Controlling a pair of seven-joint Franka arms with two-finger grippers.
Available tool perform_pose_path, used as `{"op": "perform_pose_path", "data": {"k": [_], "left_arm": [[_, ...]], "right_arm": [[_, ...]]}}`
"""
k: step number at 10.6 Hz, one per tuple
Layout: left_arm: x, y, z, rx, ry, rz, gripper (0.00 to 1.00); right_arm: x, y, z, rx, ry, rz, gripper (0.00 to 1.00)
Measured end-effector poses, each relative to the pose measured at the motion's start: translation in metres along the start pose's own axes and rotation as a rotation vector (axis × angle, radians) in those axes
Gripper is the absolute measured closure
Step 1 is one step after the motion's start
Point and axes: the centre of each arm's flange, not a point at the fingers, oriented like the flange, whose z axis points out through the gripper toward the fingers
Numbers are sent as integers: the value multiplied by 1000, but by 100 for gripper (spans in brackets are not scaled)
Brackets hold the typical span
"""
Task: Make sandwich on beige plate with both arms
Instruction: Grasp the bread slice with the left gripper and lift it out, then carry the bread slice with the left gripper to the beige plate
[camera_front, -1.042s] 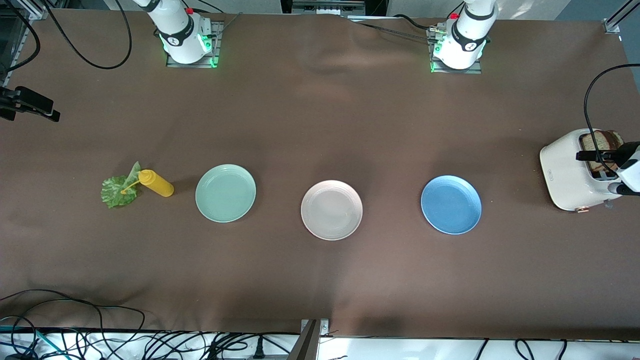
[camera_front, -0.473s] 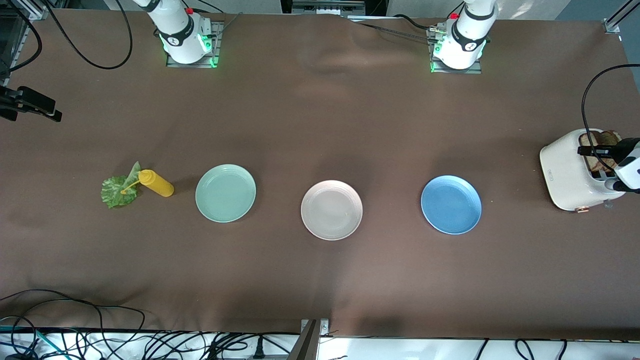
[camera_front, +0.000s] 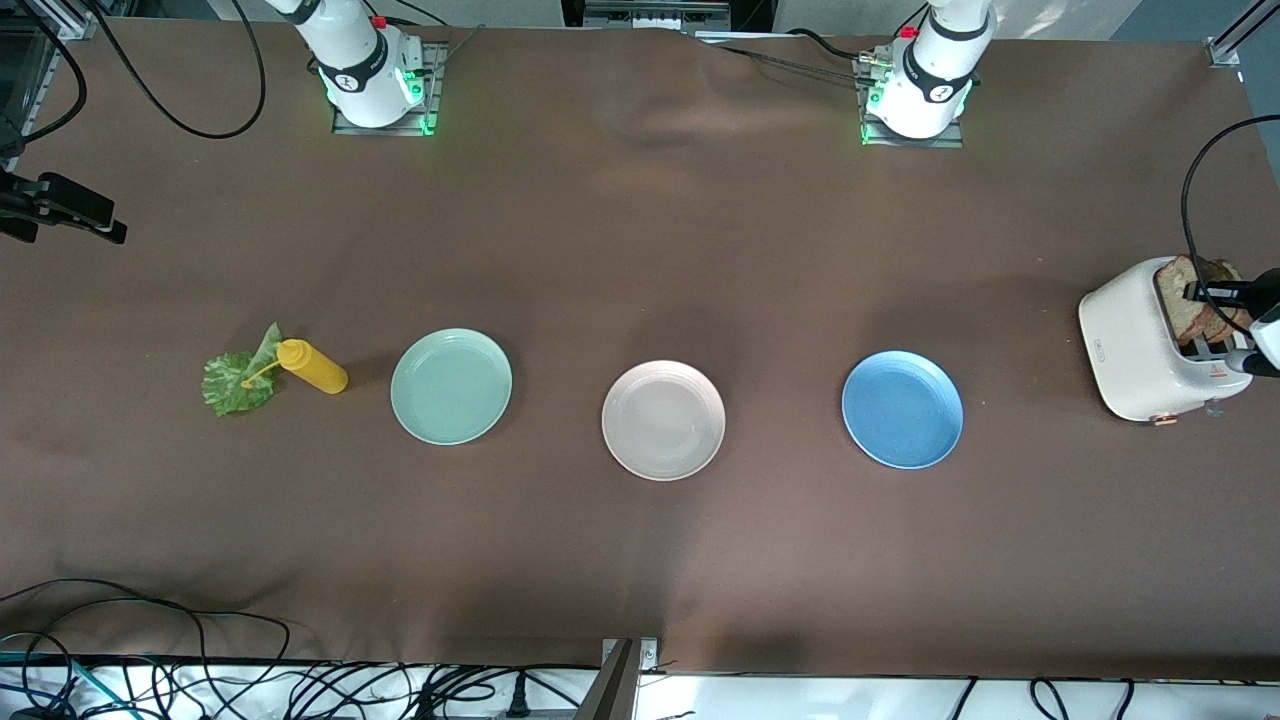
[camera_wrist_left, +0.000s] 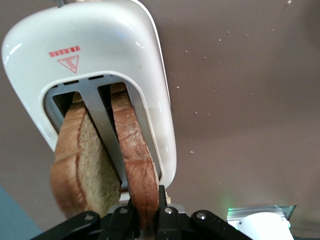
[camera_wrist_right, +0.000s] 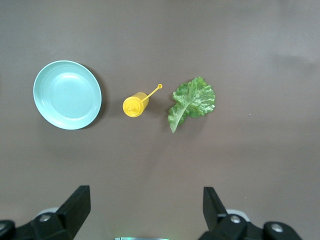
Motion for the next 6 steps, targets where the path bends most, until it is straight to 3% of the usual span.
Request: {"op": "perform_pose_path", "data": {"k": [6], "left_arm": [[-17,42,-74,-34,-3,103,90]], "right_arm": [[0,-2,1,0,-6,-3,0]]}}
